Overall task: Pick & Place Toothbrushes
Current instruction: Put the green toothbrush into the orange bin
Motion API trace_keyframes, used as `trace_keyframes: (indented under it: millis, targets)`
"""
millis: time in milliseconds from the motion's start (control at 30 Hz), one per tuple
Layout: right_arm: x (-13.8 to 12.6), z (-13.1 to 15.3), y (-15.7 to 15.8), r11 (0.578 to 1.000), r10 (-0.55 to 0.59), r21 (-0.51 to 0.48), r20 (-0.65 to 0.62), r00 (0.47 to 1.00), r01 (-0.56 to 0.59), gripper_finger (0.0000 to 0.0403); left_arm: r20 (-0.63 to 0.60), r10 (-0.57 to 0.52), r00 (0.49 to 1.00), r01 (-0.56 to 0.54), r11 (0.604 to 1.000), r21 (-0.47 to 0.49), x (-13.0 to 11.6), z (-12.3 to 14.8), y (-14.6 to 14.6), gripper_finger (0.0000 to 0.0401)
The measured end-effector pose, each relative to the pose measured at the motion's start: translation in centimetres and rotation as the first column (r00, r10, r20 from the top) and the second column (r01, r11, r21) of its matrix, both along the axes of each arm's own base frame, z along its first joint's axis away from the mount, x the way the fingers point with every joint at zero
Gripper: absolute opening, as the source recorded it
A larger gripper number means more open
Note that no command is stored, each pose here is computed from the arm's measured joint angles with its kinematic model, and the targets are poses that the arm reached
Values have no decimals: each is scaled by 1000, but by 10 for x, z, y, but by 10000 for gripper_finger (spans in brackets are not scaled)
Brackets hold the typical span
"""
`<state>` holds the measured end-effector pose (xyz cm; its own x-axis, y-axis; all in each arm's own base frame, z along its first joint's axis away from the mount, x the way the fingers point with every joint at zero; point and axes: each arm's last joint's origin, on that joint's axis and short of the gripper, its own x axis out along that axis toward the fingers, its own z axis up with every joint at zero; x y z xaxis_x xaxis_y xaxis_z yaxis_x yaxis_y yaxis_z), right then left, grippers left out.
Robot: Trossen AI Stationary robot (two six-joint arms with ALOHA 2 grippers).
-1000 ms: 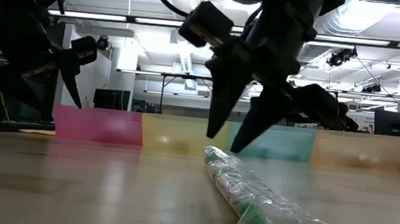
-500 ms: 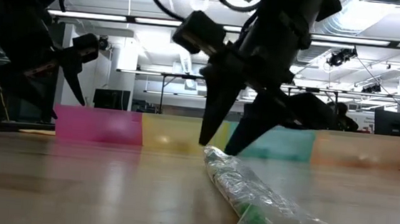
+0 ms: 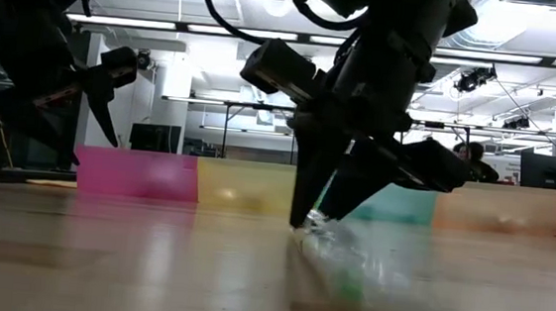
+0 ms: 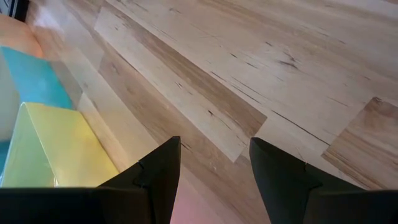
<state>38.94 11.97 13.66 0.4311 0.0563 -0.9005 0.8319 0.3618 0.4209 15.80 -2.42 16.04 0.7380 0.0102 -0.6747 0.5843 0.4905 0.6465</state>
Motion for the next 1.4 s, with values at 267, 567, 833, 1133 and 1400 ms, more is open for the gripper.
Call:
trace_keyframes:
  millis: [267, 567, 833, 1133, 1400]
  targets:
    - [-3, 17, -12, 1000, 8, -19, 10, 1000, -8, 3, -2, -1, 1000, 1, 1000, -1, 0, 0, 0, 186]
    - [-66, 105, -72, 969, -120, -231, -154, 981, 83, 3, -7, -1, 1000, 1, 1000, 0, 0, 0, 0, 186]
    - [-148, 166, -153, 844, -338, -519, -323, 884, 133, 3, 6, -1, 1000, 1, 1000, -3, 1, 1, 0, 186]
    - [-196, 178, -256, 795, -451, -592, -429, 782, 134, 3, 68, 44, 997, -39, 997, -74, 2, 7, -1, 186]
    - [-204, 164, -311, 806, -446, -575, -434, 783, 141, 3, 202, 51, 978, -21, 989, -148, -6, 15, 0, 186]
